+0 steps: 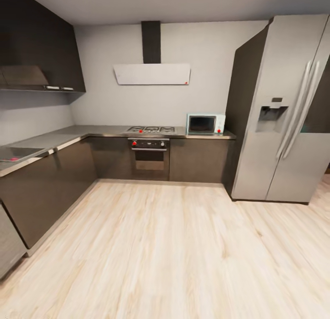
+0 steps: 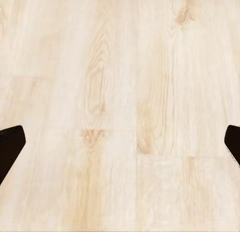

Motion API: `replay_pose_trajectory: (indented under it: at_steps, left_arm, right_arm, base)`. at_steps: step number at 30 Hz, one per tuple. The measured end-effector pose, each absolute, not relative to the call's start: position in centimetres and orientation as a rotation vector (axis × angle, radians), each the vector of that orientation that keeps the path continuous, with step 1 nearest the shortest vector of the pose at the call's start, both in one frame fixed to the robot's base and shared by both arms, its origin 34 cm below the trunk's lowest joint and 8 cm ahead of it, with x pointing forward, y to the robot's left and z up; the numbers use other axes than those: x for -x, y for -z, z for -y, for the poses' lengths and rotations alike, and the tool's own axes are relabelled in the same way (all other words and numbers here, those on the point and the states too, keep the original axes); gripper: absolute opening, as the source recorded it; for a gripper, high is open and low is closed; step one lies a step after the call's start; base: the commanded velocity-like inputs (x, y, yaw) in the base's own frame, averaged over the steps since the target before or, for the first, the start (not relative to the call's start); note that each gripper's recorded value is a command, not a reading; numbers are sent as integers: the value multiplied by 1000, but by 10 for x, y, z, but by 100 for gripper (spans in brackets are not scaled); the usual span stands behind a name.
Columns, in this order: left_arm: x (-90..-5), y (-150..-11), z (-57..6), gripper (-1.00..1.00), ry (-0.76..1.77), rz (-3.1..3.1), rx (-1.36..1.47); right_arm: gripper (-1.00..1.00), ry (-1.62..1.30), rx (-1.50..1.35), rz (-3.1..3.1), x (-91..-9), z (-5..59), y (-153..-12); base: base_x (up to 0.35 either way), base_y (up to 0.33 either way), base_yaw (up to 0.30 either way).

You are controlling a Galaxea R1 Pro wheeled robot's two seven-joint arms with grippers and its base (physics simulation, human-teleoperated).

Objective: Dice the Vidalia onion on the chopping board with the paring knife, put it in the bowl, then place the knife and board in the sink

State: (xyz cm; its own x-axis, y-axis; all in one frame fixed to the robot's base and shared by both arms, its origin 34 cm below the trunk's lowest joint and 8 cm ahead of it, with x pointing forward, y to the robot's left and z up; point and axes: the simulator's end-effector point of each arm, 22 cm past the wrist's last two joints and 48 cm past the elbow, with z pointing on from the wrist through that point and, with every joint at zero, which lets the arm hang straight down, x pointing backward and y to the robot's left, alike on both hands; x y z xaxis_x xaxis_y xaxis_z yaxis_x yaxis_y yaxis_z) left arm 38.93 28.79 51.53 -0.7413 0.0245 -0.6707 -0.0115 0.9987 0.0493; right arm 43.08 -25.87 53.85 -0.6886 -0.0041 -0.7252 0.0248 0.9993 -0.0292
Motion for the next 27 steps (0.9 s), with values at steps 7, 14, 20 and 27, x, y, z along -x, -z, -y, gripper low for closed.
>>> replay_pose_trajectory:
  at_steps: [7,14,20,27]
  left_arm:
    - [-389,-515,-288,100,-65,-2405,-9]
    - [-389,-515,-288,100,-65,-2405,-9]
    - [-389,-515,-288,100,-65,-2405,-9]
    - [-390,-516,-288,100,-65,-2404,-8]
  right_arm:
    - [100,46,-13,-2330,-431,258,-539]
    - [100,46,-13,-2330,-431,258,-539]
    - [100,46,-13,-2330,-431,258,-538]
    - [100,46,-13,-2330,-431,258,-538]
  base:
    - [222,-222,277]
    - [223,-216,277]
    - [236,-210,277]
    - [240,-210,277]
